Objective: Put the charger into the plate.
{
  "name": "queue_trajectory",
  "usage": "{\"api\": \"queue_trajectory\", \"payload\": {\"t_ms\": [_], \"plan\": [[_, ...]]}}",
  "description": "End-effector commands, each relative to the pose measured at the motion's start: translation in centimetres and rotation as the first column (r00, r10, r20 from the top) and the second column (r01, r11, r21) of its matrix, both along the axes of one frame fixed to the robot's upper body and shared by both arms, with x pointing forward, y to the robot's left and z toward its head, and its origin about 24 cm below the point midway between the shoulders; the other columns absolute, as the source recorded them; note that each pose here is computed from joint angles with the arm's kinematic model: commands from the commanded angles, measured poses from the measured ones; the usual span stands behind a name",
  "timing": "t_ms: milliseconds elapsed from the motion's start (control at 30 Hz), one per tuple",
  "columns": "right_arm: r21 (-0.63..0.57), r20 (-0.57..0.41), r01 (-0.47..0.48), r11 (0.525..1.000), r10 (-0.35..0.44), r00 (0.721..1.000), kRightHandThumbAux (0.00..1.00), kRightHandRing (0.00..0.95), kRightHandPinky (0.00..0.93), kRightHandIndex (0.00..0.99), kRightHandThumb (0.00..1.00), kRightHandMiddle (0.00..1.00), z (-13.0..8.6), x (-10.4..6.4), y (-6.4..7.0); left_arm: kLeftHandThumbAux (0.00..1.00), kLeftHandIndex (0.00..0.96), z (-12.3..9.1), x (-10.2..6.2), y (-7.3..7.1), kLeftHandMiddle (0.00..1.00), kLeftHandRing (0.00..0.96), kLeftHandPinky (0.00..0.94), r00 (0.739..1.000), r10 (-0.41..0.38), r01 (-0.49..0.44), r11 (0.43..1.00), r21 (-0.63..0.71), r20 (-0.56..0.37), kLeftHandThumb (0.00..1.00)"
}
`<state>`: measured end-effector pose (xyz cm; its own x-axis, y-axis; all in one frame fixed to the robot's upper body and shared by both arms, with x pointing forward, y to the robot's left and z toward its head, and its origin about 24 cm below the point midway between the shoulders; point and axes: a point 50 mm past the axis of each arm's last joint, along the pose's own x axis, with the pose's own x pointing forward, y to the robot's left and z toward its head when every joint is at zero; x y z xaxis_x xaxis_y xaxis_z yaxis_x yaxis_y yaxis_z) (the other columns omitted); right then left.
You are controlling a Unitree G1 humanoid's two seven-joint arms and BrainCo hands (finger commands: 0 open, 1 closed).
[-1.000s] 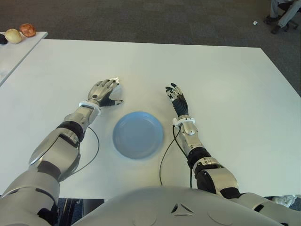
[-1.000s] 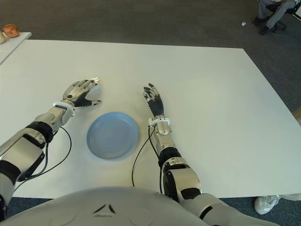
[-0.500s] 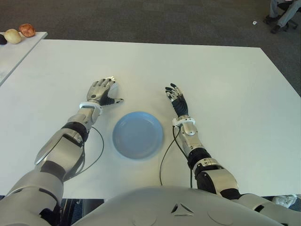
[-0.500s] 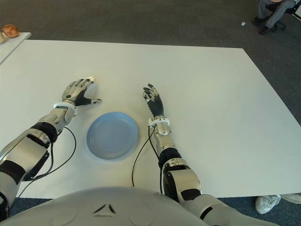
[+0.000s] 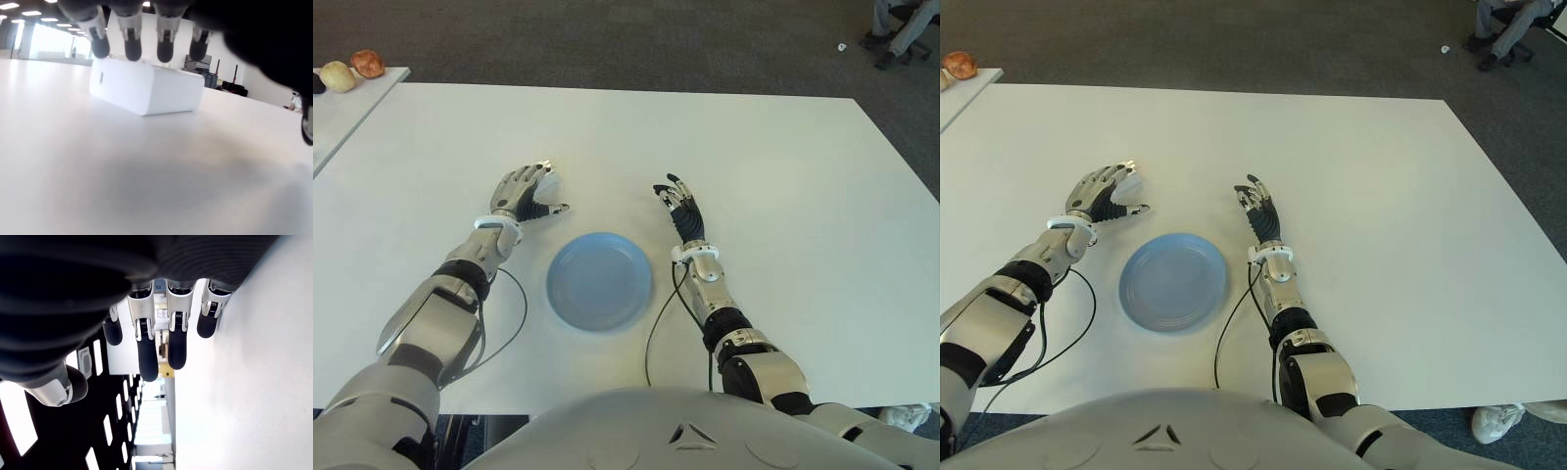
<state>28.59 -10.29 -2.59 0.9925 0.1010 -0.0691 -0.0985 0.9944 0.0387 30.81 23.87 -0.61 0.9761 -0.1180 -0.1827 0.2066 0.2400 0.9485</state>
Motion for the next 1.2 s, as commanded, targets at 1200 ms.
{"api": "queue_trajectory", "payload": {"t_ms": [1200], "plan": [[-0.047, -0.16, -0.015, 0.999, 0.008, 0.987, 0.508, 0.228, 0.011, 0.11, 0.0, 0.298, -2.7, -1.6, -0.1, 0.549, 0.0, 11.2, -5.6, 5.0, 0.0, 0.0, 0.009, 0.916, -0.288, 0.331, 0.935, 0.124, -0.278, 0.0]]}}
